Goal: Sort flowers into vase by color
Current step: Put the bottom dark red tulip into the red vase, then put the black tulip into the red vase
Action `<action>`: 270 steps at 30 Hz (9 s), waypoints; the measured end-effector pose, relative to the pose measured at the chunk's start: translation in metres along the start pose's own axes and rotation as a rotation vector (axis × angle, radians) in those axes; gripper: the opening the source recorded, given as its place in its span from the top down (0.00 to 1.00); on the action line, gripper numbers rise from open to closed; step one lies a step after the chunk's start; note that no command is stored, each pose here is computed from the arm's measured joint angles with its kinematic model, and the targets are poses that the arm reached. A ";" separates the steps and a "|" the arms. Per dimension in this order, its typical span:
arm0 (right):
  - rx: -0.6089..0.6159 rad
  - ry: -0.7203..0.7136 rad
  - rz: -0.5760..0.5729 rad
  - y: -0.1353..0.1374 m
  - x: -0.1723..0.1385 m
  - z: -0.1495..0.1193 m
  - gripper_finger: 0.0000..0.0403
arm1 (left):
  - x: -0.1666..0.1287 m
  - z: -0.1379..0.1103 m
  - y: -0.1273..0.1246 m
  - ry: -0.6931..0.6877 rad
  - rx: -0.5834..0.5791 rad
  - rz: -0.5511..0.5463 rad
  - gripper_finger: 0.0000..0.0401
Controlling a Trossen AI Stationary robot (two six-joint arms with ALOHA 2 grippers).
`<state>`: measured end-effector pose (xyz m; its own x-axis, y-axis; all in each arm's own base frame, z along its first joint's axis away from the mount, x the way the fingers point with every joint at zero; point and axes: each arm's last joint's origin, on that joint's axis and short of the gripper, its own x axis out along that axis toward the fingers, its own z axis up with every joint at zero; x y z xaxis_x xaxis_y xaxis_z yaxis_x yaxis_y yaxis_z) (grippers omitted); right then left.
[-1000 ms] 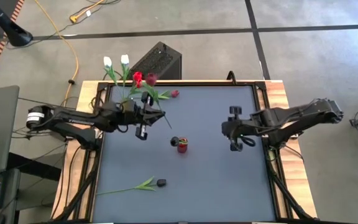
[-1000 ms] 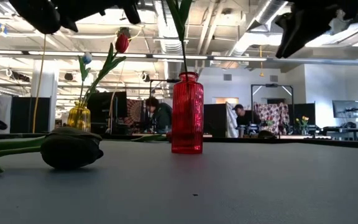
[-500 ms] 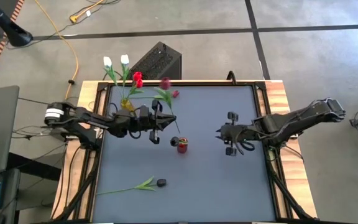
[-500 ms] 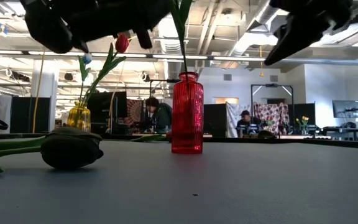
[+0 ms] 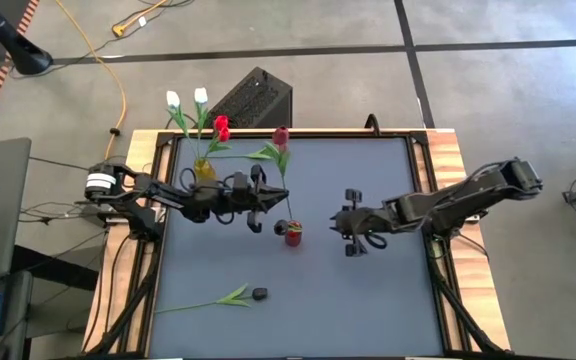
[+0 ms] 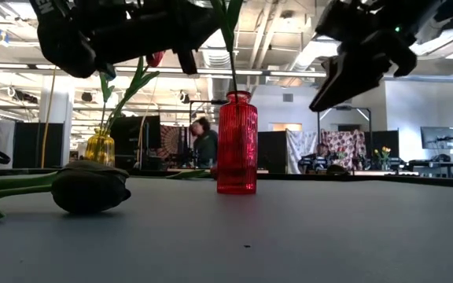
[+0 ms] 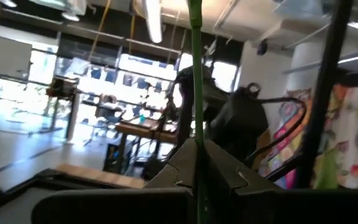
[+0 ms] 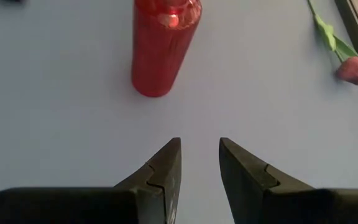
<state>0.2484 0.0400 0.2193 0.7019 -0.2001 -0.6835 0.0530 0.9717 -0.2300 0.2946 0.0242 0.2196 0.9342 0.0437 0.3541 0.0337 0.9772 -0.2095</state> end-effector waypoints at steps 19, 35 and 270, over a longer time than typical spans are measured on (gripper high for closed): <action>-0.018 -0.126 -0.016 -0.004 0.004 0.014 0.67 | 0.000 -0.006 -0.008 0.043 -0.021 0.004 1.00; -0.018 -0.126 -0.017 -0.005 0.004 0.014 0.67 | 0.000 -0.011 -0.015 0.075 0.007 0.027 1.00; 0.175 -0.307 0.216 0.071 -0.032 0.020 0.67 | -0.135 -0.061 -0.178 1.907 0.161 0.310 0.58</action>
<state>0.2440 0.1181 0.2388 0.8881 0.0318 -0.4586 -0.0176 0.9992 0.0352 0.1841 -0.1684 0.1531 0.0010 0.0525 -0.9986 -0.1071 0.9929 0.0521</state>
